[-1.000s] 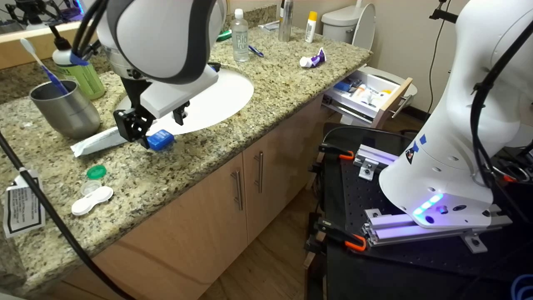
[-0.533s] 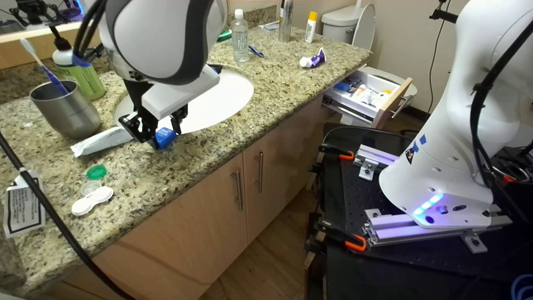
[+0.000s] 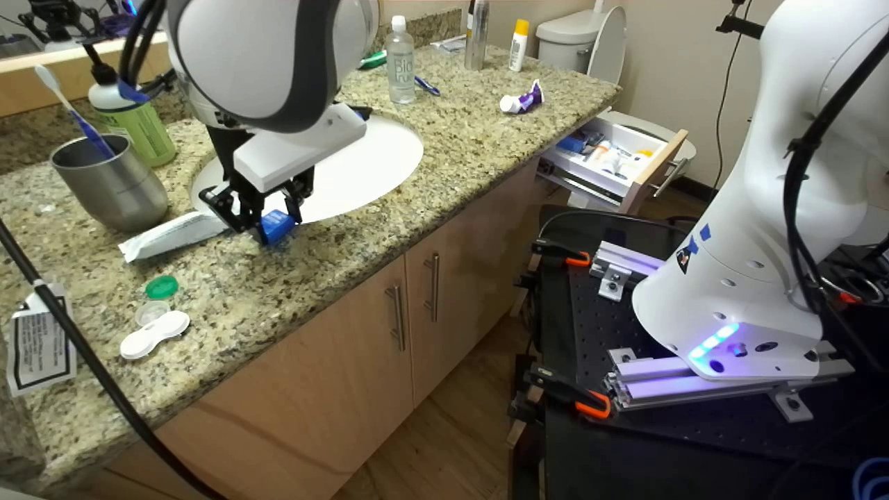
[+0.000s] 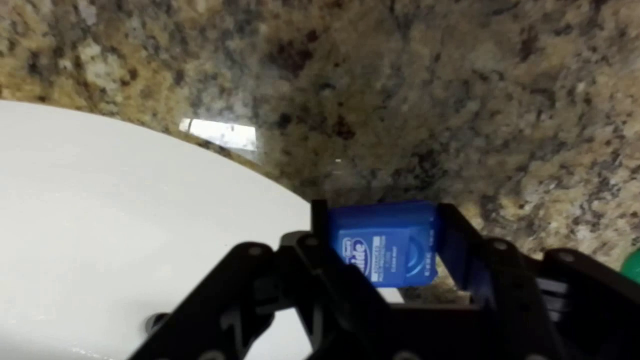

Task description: Move the purple tube of tooth paste to the right, move the blue object to the right, move the white tube to the right, remove the toothbrush from the silver cup and place it on the right side of the counter

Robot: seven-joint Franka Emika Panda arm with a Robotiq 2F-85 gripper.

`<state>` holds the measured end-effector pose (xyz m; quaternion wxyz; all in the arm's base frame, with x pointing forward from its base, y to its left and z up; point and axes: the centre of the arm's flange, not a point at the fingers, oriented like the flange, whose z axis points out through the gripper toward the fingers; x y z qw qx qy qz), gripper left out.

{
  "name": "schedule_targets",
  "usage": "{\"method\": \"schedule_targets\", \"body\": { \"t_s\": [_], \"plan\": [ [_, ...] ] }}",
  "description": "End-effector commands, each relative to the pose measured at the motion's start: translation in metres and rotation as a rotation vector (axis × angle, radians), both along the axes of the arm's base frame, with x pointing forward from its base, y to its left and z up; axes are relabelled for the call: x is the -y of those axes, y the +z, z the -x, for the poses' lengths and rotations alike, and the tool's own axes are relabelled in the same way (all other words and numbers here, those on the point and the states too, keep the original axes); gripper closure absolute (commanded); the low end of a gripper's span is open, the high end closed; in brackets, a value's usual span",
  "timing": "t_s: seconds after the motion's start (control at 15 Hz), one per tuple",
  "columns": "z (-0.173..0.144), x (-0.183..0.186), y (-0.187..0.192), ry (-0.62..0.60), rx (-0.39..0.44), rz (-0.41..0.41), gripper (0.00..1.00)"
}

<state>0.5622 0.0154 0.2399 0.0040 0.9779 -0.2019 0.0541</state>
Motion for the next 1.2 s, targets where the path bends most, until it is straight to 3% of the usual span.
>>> {"method": "schedule_targets", "body": {
  "t_s": [0.0, 0.2, 0.47, 0.87, 1.13],
  "plan": [
    [0.005, 0.057, 0.054, -0.152, -0.085, 0.044, 0.7],
    [0.027, 0.124, 0.095, -0.326, -0.152, 0.029, 0.7],
    [0.089, 0.227, 0.134, -0.544, -0.174, -0.087, 0.7],
    [0.204, 0.37, 0.107, -0.882, -0.189, -0.269, 0.7],
    [0.273, 0.464, 0.088, -1.148, -0.123, -0.266, 0.7]
  ]
}}
